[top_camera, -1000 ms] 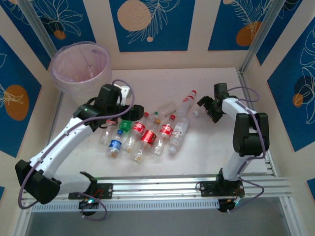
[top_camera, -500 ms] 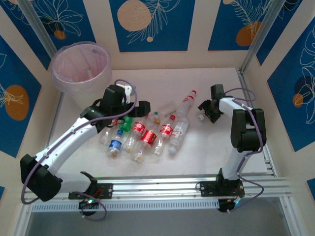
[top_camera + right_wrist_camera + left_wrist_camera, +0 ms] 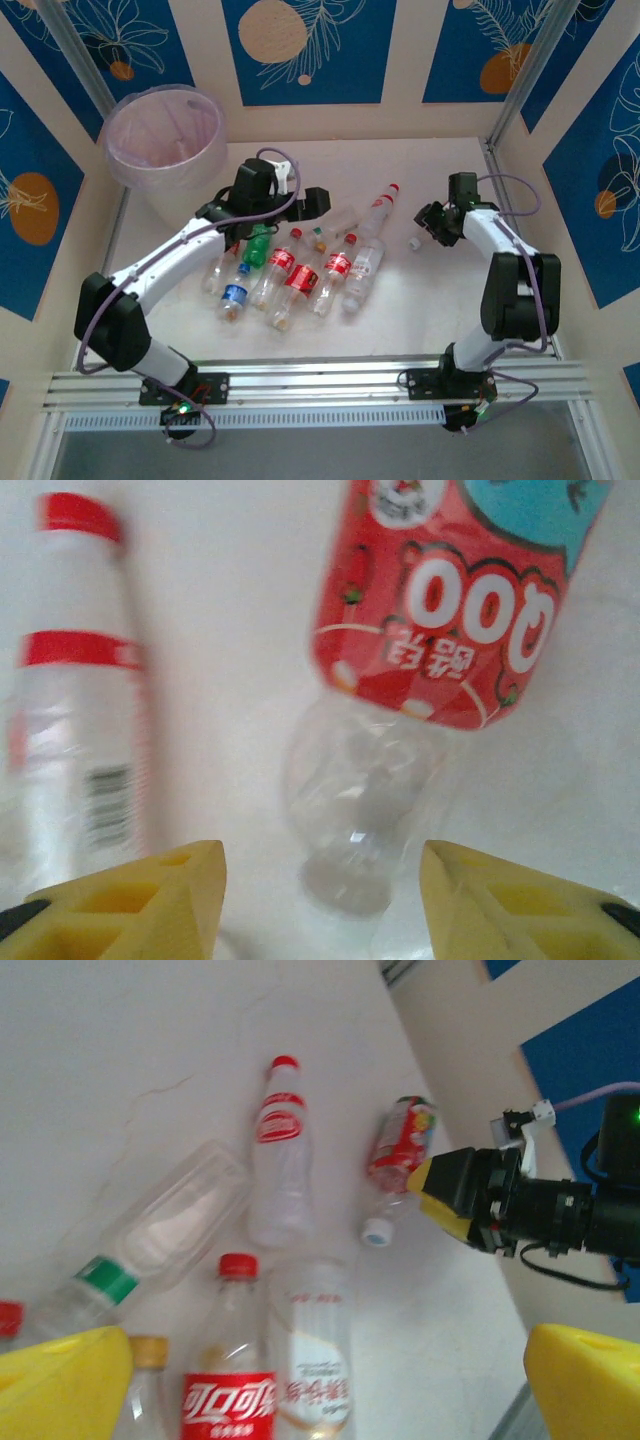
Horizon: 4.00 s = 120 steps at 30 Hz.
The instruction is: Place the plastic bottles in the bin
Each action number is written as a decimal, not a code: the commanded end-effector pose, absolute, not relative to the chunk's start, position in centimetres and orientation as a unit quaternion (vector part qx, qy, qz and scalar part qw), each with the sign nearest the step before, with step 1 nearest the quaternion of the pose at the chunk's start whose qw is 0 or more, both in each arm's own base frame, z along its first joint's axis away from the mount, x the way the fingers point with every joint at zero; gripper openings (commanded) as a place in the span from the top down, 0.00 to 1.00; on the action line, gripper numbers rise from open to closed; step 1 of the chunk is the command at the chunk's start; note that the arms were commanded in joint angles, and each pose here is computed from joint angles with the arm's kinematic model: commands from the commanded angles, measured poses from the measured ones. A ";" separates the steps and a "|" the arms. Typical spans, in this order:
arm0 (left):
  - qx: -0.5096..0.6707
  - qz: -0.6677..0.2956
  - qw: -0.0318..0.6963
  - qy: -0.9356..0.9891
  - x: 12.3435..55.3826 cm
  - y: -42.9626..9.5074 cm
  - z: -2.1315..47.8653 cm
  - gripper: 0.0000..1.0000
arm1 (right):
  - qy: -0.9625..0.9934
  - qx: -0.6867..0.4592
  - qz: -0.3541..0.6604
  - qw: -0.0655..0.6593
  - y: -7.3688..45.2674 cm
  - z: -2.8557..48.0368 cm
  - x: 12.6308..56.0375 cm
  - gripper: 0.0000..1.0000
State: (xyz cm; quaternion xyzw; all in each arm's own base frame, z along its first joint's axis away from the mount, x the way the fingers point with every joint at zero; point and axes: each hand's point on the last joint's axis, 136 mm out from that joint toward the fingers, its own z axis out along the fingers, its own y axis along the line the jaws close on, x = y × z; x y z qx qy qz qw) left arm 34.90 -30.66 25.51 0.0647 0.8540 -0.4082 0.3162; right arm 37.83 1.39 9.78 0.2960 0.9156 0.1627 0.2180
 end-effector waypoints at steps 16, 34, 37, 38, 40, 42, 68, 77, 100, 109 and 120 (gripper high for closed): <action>0.019 -0.592 0.300 0.747 37.6 -34.8 30.6 0.00 | 0.893 -0.045 0.386 0.226 16.8 20.9 32.9 0.50; 0.036 -0.467 0.342 0.815 36.4 -30.9 28.7 0.00 | 0.917 0.342 0.086 0.186 0.7 10.4 38.4 0.09; 0.040 -0.445 0.354 0.821 36.2 -30.1 29.1 0.00 | 0.915 0.358 0.074 0.170 0.6 8.1 39.3 0.08; 0.041 -0.444 0.355 0.822 36.1 -30.0 29.1 0.00 | 0.916 0.361 0.073 0.161 0.8 7.3 39.5 0.08; 0.039 -0.444 0.355 0.822 36.0 -29.8 29.1 0.00 | 0.917 0.363 0.066 0.153 0.9 6.2 39.7 0.08; 0.038 -0.444 0.355 0.822 36.0 -29.8 29.0 0.00 | 0.918 0.364 0.065 0.144 1.0 5.2 39.8 0.09; -0.015 -0.552 0.307 0.775 38.4 -31.3 28.9 0.00 | 0.928 0.095 0.277 0.230 8.1 15.4 36.8 0.47; 0.004 -0.585 0.294 0.756 39.2 -33.1 29.9 0.00 | 0.854 -0.141 0.427 0.263 18.3 23.0 29.7 0.48; 0.011 -0.611 0.273 0.743 39.3 -35.0 28.8 0.21 | 0.817 -0.234 0.486 0.204 26.1 23.9 28.1 0.48; 0.001 -0.609 0.271 0.746 39.5 -34.8 28.6 0.47 | 0.825 -0.223 0.477 0.206 26.0 23.5 28.5 0.44; 0.015 -0.595 0.317 0.738 41.9 -33.0 33.0 0.46 | 0.820 -0.182 0.472 0.268 23.2 27.9 29.5 0.00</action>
